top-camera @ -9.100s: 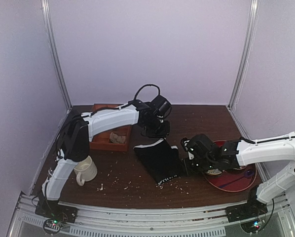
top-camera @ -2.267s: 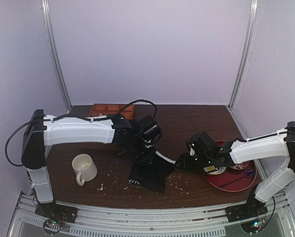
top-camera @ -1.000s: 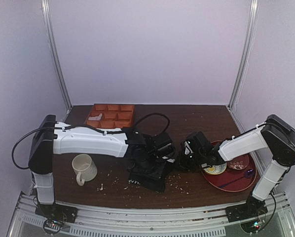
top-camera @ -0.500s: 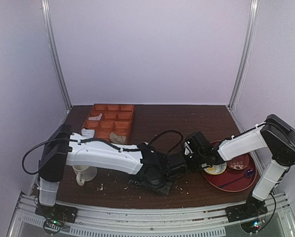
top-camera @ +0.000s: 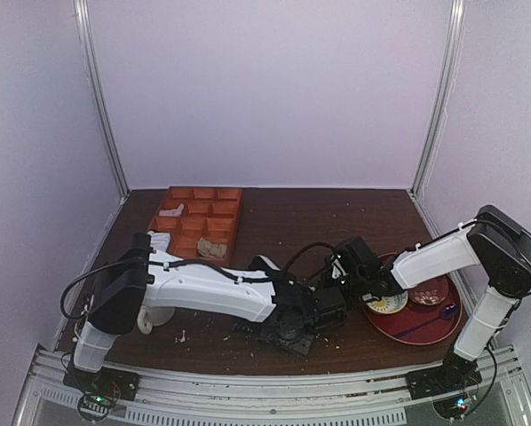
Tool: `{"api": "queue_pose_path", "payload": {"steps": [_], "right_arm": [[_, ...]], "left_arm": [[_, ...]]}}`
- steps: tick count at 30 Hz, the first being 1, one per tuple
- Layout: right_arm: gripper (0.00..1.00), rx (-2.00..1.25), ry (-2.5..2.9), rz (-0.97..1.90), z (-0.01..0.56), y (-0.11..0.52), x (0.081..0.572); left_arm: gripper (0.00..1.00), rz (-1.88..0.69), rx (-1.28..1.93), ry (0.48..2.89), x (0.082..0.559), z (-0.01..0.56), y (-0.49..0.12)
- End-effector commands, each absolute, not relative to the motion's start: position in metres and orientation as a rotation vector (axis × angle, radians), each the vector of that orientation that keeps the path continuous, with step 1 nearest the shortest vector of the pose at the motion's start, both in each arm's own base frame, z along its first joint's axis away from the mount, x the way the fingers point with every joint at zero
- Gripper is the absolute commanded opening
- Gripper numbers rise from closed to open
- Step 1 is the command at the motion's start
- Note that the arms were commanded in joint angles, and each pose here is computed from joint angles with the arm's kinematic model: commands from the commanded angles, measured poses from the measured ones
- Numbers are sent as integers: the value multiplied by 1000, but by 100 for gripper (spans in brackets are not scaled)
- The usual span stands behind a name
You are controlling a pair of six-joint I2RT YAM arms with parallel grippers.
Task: Roll the underwear
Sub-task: Pick up the underwear from the center of the board, then fold the underwear at the center of the board.
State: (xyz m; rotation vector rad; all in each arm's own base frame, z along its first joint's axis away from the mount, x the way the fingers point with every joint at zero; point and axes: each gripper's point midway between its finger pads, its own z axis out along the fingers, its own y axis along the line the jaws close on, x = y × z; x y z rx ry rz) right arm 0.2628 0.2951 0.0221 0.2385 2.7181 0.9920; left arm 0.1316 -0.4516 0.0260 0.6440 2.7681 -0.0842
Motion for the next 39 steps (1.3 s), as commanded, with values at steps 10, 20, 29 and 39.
{"api": "queue_pose_path", "payload": {"steps": [10, 20, 29, 39], "right_arm": [[0, 239, 2715, 1001, 21, 297, 266], [0, 205, 2738, 971, 37, 294, 263], [0, 160, 2748, 852, 61, 282, 266], [0, 125, 2777, 778, 80, 284, 275]], "left_arm": [[11, 30, 645, 2759, 136, 19, -445], [0, -220, 562, 2736, 140, 73, -439], [0, -493, 459, 2753, 144, 97, -420], [0, -689, 337, 2784, 148, 93, -397]]}}
